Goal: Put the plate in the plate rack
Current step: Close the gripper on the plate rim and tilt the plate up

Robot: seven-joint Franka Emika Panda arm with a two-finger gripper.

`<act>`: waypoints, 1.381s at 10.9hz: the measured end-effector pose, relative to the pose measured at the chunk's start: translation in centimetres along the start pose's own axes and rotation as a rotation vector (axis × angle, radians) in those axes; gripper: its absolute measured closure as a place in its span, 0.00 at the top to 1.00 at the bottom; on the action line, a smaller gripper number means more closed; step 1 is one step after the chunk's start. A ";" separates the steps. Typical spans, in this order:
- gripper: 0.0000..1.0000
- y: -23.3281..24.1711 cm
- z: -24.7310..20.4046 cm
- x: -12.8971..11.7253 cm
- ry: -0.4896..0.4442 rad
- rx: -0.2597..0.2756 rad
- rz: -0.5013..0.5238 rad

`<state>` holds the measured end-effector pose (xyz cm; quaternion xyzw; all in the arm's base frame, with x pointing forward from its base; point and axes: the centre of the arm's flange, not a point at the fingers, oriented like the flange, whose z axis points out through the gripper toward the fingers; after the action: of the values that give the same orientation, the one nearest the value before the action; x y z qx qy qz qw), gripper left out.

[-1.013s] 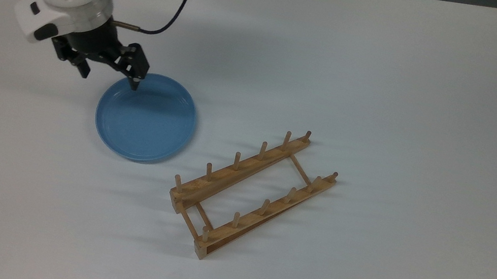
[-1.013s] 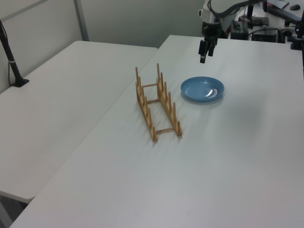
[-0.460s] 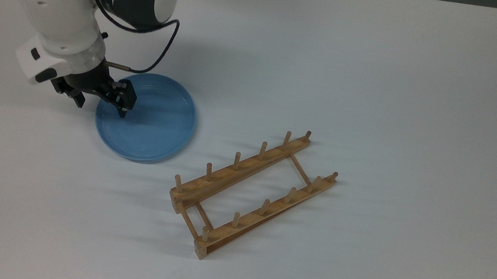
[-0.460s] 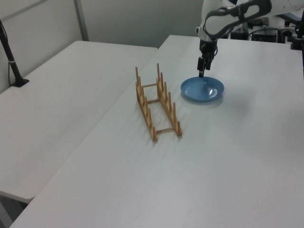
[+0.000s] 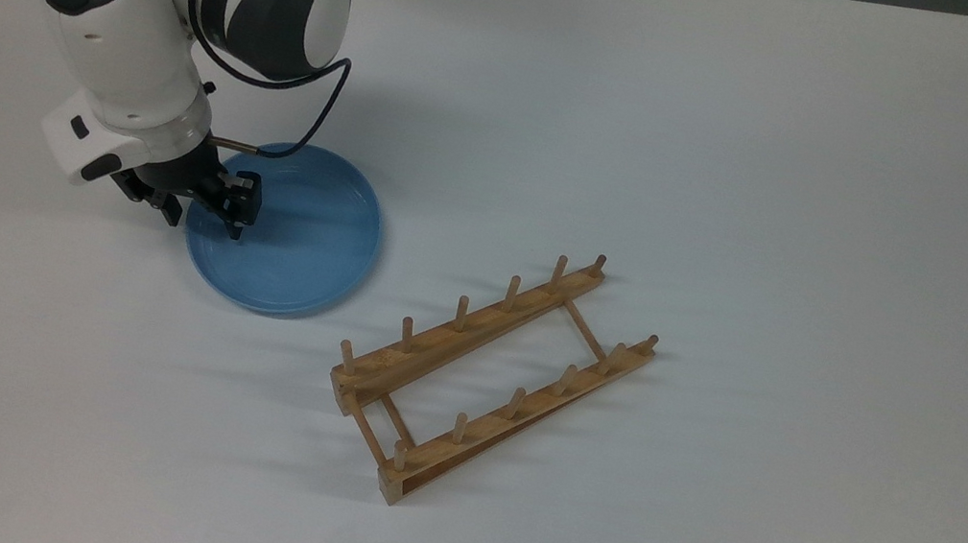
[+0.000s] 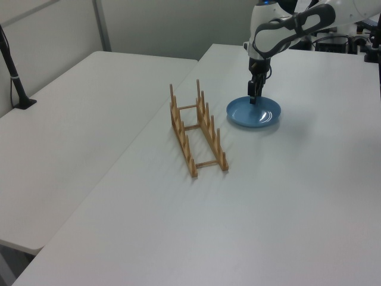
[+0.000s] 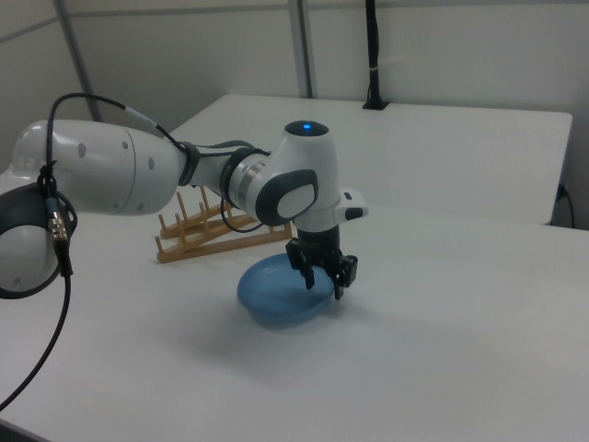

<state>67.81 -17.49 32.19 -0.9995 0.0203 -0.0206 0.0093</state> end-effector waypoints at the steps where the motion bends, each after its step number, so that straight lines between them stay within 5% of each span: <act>1: 0.61 0.0 0.4 0.0 -0.001 -0.002 -0.005; 5: 0.43 0.4 1.2 0.1 0.004 -0.007 -0.009; 12: 0.34 1.6 1.0 -0.1 0.006 -0.015 -0.005; 15: 0.19 1.7 0.4 0.1 0.015 -0.017 -0.005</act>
<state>67.81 -19.16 31.71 -0.9994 0.0179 -0.0281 0.0008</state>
